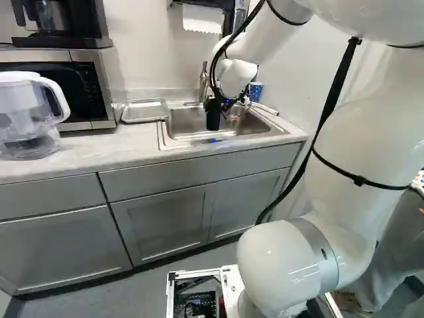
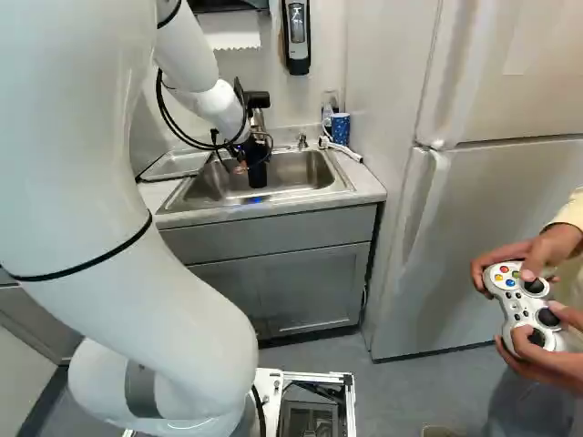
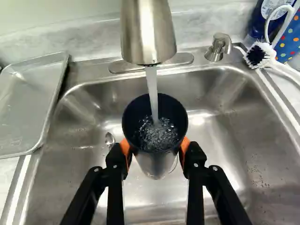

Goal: Rinse the cup and place it in the tray

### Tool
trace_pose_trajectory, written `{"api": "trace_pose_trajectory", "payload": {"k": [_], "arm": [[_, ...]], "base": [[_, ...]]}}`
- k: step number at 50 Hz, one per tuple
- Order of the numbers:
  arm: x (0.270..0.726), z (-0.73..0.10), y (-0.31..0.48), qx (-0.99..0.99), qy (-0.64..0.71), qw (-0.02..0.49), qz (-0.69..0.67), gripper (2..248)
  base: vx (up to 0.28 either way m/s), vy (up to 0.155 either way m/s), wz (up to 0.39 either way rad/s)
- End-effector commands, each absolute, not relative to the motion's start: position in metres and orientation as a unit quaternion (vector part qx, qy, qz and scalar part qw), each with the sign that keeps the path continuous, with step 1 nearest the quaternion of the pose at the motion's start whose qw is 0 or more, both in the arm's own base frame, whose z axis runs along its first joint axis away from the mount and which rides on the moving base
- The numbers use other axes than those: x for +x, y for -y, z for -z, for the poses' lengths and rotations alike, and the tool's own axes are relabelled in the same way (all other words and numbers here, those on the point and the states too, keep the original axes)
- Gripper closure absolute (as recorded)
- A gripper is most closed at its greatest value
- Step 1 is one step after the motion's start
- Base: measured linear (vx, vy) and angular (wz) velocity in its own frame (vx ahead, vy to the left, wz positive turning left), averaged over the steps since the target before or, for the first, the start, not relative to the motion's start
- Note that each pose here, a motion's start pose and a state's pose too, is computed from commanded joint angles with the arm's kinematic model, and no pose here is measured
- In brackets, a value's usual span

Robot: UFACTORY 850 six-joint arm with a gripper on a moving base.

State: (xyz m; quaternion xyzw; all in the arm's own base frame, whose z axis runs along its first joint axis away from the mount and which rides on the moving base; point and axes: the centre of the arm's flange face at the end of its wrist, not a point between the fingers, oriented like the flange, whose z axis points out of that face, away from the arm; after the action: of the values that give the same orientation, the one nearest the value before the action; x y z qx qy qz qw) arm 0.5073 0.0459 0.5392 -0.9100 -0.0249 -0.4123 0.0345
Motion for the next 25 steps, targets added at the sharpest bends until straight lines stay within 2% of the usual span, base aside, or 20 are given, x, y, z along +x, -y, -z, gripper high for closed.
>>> {"api": "trace_pose_trajectory", "payload": {"k": [25], "arm": [[0.5073,-0.5392,-0.0459,-0.91,0.025,0.035,0.412,129]], "base": [[0.0,0.0,0.0]]}}
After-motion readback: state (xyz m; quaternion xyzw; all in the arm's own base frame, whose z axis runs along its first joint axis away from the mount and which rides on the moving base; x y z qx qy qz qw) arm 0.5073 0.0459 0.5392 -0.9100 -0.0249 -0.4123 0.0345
